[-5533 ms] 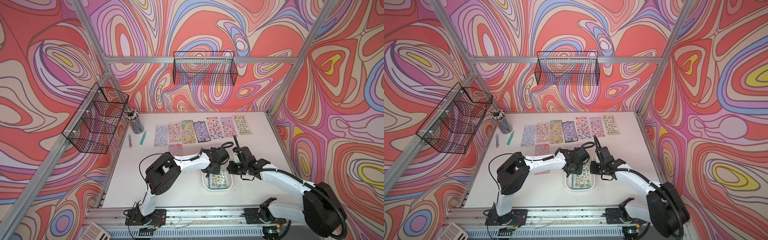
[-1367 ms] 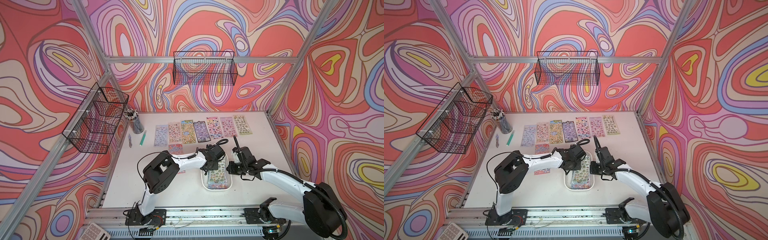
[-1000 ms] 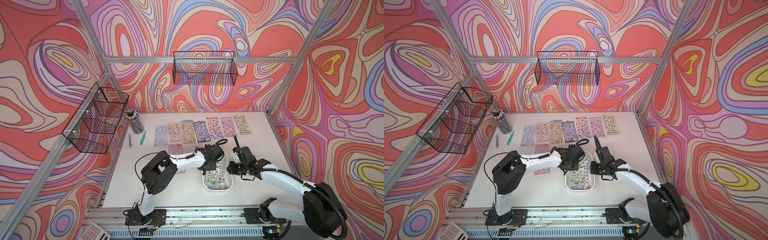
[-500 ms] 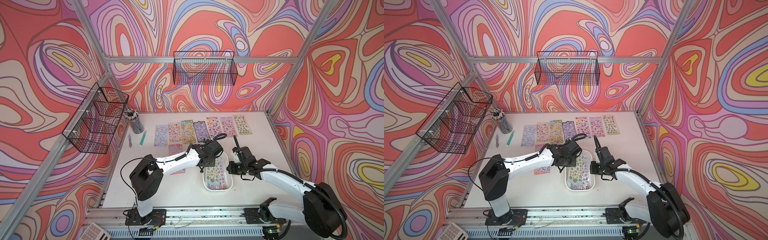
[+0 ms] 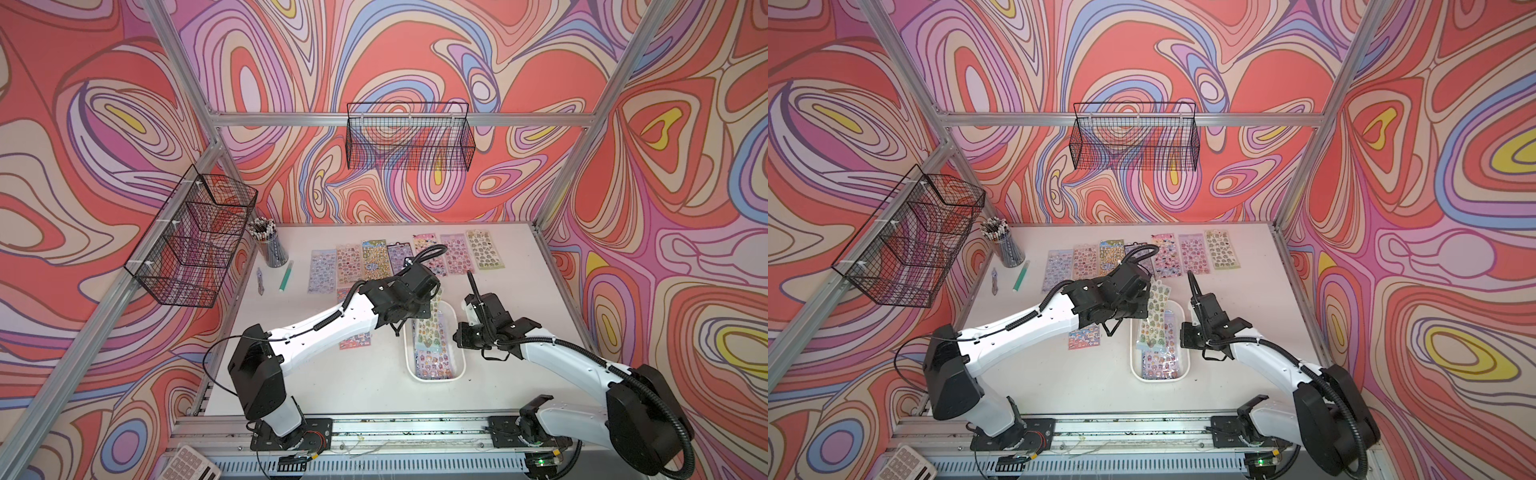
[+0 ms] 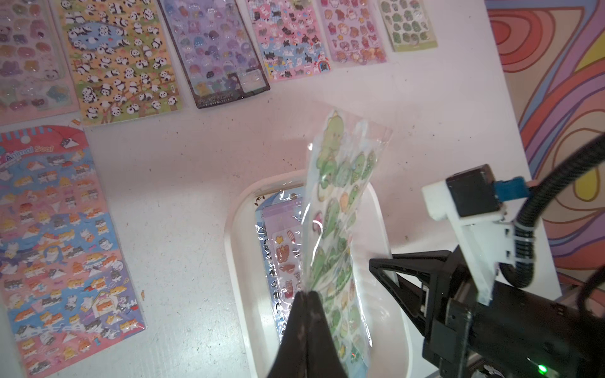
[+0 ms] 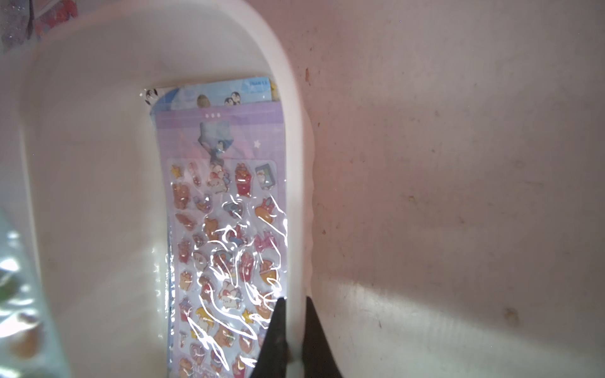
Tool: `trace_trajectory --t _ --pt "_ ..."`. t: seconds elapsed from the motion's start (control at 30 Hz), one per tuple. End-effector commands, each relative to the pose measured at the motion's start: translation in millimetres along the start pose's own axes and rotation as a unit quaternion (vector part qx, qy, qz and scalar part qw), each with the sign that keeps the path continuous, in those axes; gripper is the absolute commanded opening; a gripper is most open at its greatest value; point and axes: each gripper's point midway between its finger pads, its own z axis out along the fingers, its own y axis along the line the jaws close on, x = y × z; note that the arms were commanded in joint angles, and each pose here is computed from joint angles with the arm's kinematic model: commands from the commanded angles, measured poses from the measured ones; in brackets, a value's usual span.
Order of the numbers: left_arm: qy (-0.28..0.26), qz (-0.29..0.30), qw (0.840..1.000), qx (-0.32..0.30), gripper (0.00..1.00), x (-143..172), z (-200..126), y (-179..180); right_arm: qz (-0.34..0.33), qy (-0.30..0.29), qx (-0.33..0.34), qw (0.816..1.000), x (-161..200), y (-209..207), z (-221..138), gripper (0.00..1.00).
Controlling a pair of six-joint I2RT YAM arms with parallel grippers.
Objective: Take the stickers out of the storage box
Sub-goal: Pick up the sticker from the storage box, then place the sticker at the center of the board.
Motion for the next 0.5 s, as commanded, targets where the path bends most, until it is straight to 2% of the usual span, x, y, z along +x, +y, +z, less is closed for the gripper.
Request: trace_trajectory --t 0.0,0.23,0.47 --pt "-0.008 0.015 1.0 0.02 0.0 -15.1 -26.2 4.2 -0.003 -0.014 -0.007 1.0 -7.1 3.2 -1.2 0.0" --pt "-0.001 0.033 0.999 0.003 0.0 -18.3 -61.7 61.0 -0.008 -0.017 -0.016 1.0 -9.5 8.2 -3.5 0.0" --pt "-0.027 -0.006 0.999 -0.039 0.0 -18.3 -90.3 156.4 -0.019 -0.016 -0.032 0.999 -10.5 15.1 -5.9 0.0"
